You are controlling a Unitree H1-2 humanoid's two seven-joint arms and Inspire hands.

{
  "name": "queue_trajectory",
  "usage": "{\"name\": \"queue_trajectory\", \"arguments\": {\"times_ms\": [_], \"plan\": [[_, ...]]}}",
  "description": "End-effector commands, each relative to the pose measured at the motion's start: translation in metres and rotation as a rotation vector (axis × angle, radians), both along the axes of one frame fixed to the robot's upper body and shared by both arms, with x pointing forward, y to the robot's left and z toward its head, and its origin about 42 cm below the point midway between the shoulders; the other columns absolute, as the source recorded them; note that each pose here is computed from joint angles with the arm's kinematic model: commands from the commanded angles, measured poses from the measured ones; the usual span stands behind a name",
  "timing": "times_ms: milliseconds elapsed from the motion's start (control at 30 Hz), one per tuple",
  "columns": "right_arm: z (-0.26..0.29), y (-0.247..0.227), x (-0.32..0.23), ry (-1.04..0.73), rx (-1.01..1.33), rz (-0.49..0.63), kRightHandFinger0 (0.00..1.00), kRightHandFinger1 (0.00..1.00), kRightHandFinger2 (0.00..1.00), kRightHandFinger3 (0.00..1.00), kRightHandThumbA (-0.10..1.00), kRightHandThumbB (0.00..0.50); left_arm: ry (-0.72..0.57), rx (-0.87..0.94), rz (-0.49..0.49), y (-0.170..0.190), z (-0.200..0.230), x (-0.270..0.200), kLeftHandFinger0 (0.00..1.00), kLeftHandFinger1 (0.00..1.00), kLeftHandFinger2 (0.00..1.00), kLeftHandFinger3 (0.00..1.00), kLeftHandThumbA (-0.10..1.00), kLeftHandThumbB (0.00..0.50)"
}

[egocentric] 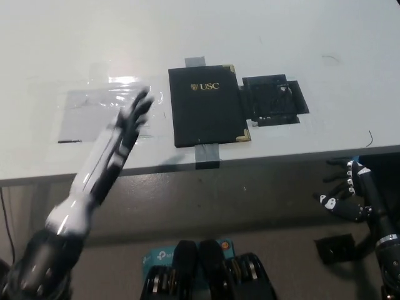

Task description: The robot uses its left hand to push the cover of the diary kept in the middle of the desk towards the right to close it

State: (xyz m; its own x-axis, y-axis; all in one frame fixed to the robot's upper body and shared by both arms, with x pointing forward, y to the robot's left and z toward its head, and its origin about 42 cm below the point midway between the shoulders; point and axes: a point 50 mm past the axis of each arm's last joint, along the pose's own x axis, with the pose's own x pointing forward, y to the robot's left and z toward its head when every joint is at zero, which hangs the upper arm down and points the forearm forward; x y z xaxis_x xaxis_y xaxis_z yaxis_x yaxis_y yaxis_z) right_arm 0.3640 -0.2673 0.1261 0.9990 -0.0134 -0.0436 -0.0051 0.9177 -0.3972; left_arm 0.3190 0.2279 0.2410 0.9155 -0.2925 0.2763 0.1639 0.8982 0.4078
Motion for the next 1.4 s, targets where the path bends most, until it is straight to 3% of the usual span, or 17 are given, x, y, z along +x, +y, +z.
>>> {"name": "queue_trajectory", "arguments": {"times_ms": [0, 33, 200, 433, 533, 567, 700, 900, 967, 1000, 1033, 1133, 1233, 1300, 1367], "plan": [[0.025, -0.011, 0.012, -0.065, -0.026, -0.013, 0.32, 0.39, 0.52, 0.76, 0.85, 0.03, -0.155, 0.573, 0.124, 0.054, -0.038, -0.046, 1.0, 1.0, 1.0, 1.0, 1.0, 0.141], [0.025, -0.011, 0.012, -0.069, -0.03, -0.013, 0.32, 0.39, 0.52, 0.76, 0.84, 0.021, -0.126, 0.613, 0.135, 0.061, -0.049, -0.051, 1.0, 1.0, 1.0, 1.0, 1.0, 0.137], [0.024, -0.013, 0.013, -0.085, -0.031, -0.019, 0.31, 0.37, 0.49, 0.71, 0.88, 0.068, -0.084, 0.906, 0.155, 0.094, -0.1, -0.065, 1.0, 1.0, 1.0, 1.0, 1.0, 0.079], [0.025, -0.014, 0.014, -0.08, -0.041, -0.018, 0.3, 0.36, 0.47, 0.7, 0.9, 0.085, 0.036, 1.01, 0.185, 0.101, -0.146, -0.079, 1.0, 1.0, 1.0, 1.0, 1.0, 0.027], [0.026, -0.013, 0.016, -0.079, -0.03, -0.018, 0.31, 0.37, 0.49, 0.71, 0.89, 0.071, 0.045, 1.007, 0.21, 0.104, -0.15, -0.077, 1.0, 1.0, 1.0, 1.0, 1.0, 0.013], [0.025, -0.013, 0.016, -0.081, -0.03, -0.018, 0.31, 0.37, 0.49, 0.71, 0.89, 0.071, 0.081, 0.999, 0.255, 0.108, -0.153, -0.075, 1.0, 1.0, 1.0, 1.0, 0.89, 0.0], [0.023, -0.011, 0.016, -0.081, -0.016, -0.023, 0.27, 0.34, 0.47, 0.69, 0.89, 0.088, 0.163, 0.985, 0.298, 0.11, -0.153, -0.073, 1.0, 1.0, 1.0, 1.0, 0.86, 0.0], [0.025, -0.01, 0.017, -0.085, -0.016, -0.018, 0.29, 0.35, 0.46, 0.68, 0.91, 0.096, 0.192, 0.96, 0.299, 0.108, -0.152, -0.067, 1.0, 1.0, 1.0, 1.0, 0.83, 0.0], [0.025, -0.01, 0.017, -0.089, -0.011, -0.017, 0.28, 0.35, 0.45, 0.67, 0.89, 0.076, 0.196, 0.951, 0.303, 0.108, -0.152, -0.067, 1.0, 1.0, 1.0, 1.0, 0.79, 0.0], [0.025, -0.01, 0.017, -0.093, -0.01, -0.017, 0.28, 0.35, 0.45, 0.67, 0.88, 0.076, 0.198, 0.948, 0.304, 0.108, -0.152, -0.068, 1.0, 1.0, 1.0, 1.0, 0.78, 0.0], [0.024, -0.009, 0.017, -0.099, -0.006, -0.016, 0.27, 0.34, 0.44, 0.66, 0.88, 0.075, 0.194, 0.931, 0.316, 0.109, -0.15, -0.068, 1.0, 1.0, 1.0, 1.0, 0.7, 0.0], [0.022, -0.01, 0.016, -0.093, -0.007, -0.02, 0.27, 0.35, 0.45, 0.65, 0.89, 0.086, 0.238, 0.875, 0.327, 0.11, -0.15, -0.068, 1.0, 1.0, 1.0, 1.0, 0.67, 0.0], [0.022, -0.009, 0.016, -0.083, -0.003, -0.022, 0.3, 0.37, 0.46, 0.66, 0.91, 0.099, 0.257, 0.829, 0.336, 0.111, -0.15, -0.067, 0.94, 1.0, 1.0, 1.0, 0.65, 0.0], [0.022, -0.009, 0.017, -0.081, 0.004, -0.02, 0.29, 0.37, 0.47, 0.67, 0.91, 0.106, 0.265, 0.797, 0.344, 0.113, -0.15, -0.066, 0.84, 0.94, 1.0, 1.0, 0.61, 0.0], [0.022, -0.009, 0.017, -0.08, 0.006, -0.021, 0.29, 0.37, 0.47, 0.67, 0.91, 0.106, 0.273, 0.78, 0.347, 0.115, -0.151, -0.066, 0.83, 0.92, 1.0, 1.0, 0.61, 0.0]]}}
